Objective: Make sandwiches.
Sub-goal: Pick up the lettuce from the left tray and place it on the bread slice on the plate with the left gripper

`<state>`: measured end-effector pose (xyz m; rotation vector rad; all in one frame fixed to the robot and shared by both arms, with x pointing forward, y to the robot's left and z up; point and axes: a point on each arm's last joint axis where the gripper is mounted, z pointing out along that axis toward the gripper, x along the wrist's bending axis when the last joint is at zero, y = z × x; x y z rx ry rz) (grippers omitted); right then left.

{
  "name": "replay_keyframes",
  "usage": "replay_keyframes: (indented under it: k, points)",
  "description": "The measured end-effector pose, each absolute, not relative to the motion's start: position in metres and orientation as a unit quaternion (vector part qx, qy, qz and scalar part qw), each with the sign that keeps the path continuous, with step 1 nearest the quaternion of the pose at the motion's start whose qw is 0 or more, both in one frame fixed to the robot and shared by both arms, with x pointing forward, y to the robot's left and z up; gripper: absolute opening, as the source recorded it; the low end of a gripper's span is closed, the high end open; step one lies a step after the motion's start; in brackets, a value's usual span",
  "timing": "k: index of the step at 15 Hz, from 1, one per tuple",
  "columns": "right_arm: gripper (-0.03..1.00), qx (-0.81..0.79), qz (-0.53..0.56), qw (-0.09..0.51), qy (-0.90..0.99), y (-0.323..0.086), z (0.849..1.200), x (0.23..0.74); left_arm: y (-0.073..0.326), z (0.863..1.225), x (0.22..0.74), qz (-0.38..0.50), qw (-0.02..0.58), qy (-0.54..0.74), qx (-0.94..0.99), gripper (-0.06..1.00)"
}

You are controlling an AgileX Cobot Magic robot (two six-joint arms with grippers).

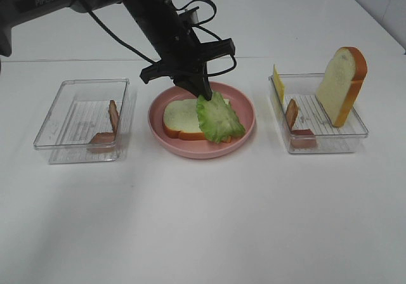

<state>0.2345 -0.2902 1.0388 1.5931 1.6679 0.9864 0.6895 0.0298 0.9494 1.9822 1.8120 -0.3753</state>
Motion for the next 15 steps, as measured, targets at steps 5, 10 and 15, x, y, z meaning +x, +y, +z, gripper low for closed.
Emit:
replay_keyframes:
  k: [5,10,15]
  points:
    - [0.98,0.604,0.374,0.311,0.632,-0.29,1.039,0.234,0.039,0.949,0.696,-0.07,0.204,0.64,0.738,0.0]
    - [0.98,0.604,0.374,0.311,0.632,-0.29,1.039,0.234,0.047,0.947,0.697,-0.034,0.175,0.63,0.756,0.0]
    - [0.98,0.604,0.374,0.311,0.632,-0.29,1.039,0.234,0.045,0.948,0.699,-0.022,0.19,0.617,0.763,0.0]
